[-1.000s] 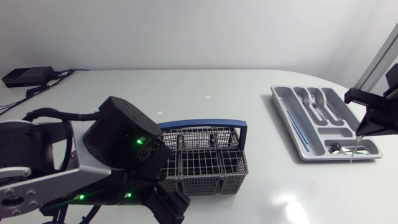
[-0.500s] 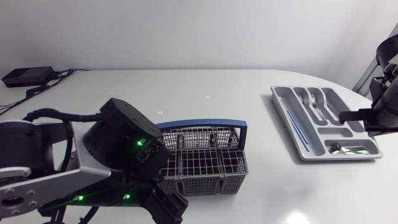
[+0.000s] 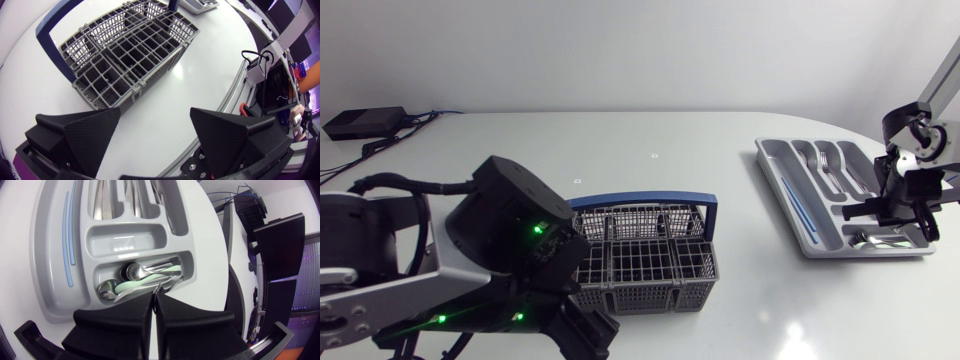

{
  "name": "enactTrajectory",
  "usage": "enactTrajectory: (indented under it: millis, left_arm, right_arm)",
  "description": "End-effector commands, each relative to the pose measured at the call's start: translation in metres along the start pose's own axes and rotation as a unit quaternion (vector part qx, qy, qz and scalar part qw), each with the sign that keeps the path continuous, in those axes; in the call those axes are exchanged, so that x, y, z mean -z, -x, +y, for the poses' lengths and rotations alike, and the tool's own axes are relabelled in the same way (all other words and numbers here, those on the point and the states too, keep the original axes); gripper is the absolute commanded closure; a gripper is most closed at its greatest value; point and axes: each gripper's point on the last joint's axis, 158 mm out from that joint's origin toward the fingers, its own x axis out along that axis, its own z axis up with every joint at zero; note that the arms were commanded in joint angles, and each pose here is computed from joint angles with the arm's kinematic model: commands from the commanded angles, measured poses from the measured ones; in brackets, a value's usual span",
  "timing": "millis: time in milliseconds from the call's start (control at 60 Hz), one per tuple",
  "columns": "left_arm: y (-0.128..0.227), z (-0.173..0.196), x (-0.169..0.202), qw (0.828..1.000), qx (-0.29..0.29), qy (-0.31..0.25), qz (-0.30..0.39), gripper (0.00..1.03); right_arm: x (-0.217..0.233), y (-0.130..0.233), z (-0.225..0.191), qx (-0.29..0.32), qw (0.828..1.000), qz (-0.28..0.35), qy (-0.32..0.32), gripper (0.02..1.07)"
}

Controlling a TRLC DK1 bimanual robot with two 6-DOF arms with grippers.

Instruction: Unload the cutlery basket into the drawer organizer.

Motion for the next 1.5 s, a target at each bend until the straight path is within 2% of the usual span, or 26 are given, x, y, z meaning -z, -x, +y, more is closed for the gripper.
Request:
enactTrajectory:
  millis: [0,83,133,200,267,367,450,467,500,650,767,833,1083,1183,1217,1250,1483]
  left_arm:
    - [-0.001,0.004,0.009,1.000,-0.003,0.008,0.008,0.06]
    - [-0.001,0.005,0.010,1.000,-0.003,0.008,0.007,0.06]
    - [0.000,0.005,0.010,1.000,-0.004,0.009,0.006,0.06]
    - [0.000,0.006,0.011,1.000,-0.004,0.009,0.006,0.06]
    - [0.000,0.006,0.011,1.000,-0.004,0.009,0.006,0.06]
    - [0.000,0.007,0.013,1.000,-0.004,0.009,0.006,0.06]
    - [0.002,0.007,0.015,1.000,-0.005,0.011,0.008,0.06]
    - [0.002,0.007,0.015,1.000,-0.005,0.011,0.008,0.06]
    - [0.003,0.008,0.017,1.000,-0.005,0.011,0.010,0.06]
    - [0.007,0.012,0.019,1.000,-0.009,0.017,0.007,0.06]
    - [0.009,0.016,0.022,1.000,-0.011,0.021,0.007,0.06]
    - [0.010,0.016,0.025,1.000,-0.011,0.022,0.006,0.06]
    - [0.011,0.019,0.029,1.000,-0.012,0.026,0.005,0.06]
    - [0.012,0.023,0.031,0.999,-0.016,0.033,0.007,0.06]
    - [0.011,0.024,0.033,0.999,-0.018,0.036,0.010,0.05]
    - [0.011,0.026,0.036,0.999,-0.020,0.040,0.013,0.05]
    - [0.012,0.034,0.042,0.998,-0.026,0.051,0.013,0.05]
  right_arm:
    - [0.013,-0.012,0.007,0.005,0.999,0.017,0.029,0.98]
    - [0.016,-0.015,0.011,0.003,0.999,0.022,0.036,0.89]
    - [0.016,-0.016,0.011,0.003,0.999,0.023,0.036,0.87]
    - [0.019,-0.017,0.013,0.002,0.999,0.024,0.041,0.77]
    - [0.022,-0.017,0.015,0.001,0.999,0.023,0.047,0.62]
    - [0.025,-0.014,0.019,-0.002,0.999,0.016,0.052,0.46]
    - [0.023,-0.006,0.020,-0.008,0.999,0.003,0.051,0.22]
    - [0.022,-0.004,0.020,-0.009,0.999,-0.002,0.048,0.13]
    - [0.019,0.000,0.018,-0.009,0.999,-0.011,0.044,0.08]
    - [-0.003,0.028,0.011,-0.019,0.998,-0.067,0.010,0.07]
    - [-0.011,0.055,0.012,-0.052,0.995,-0.088,-0.016,0.07]
    - [-0.015,0.076,0.018,-0.096,0.989,-0.099,-0.043,0.07]
    - [0.001,0.117,0.049,-0.209,0.973,-0.060,-0.073,0.12]
    - [0.014,0.134,0.078,-0.276,0.959,-0.032,-0.062,0.12]
    - [0.024,0.142,0.096,-0.320,0.946,-0.007,-0.048,0.12]
    - [0.030,0.146,0.105,-0.338,0.940,0.007,-0.040,0.12]
    - [0.060,0.169,0.146,-0.394,0.918,0.017,0.031,0.12]
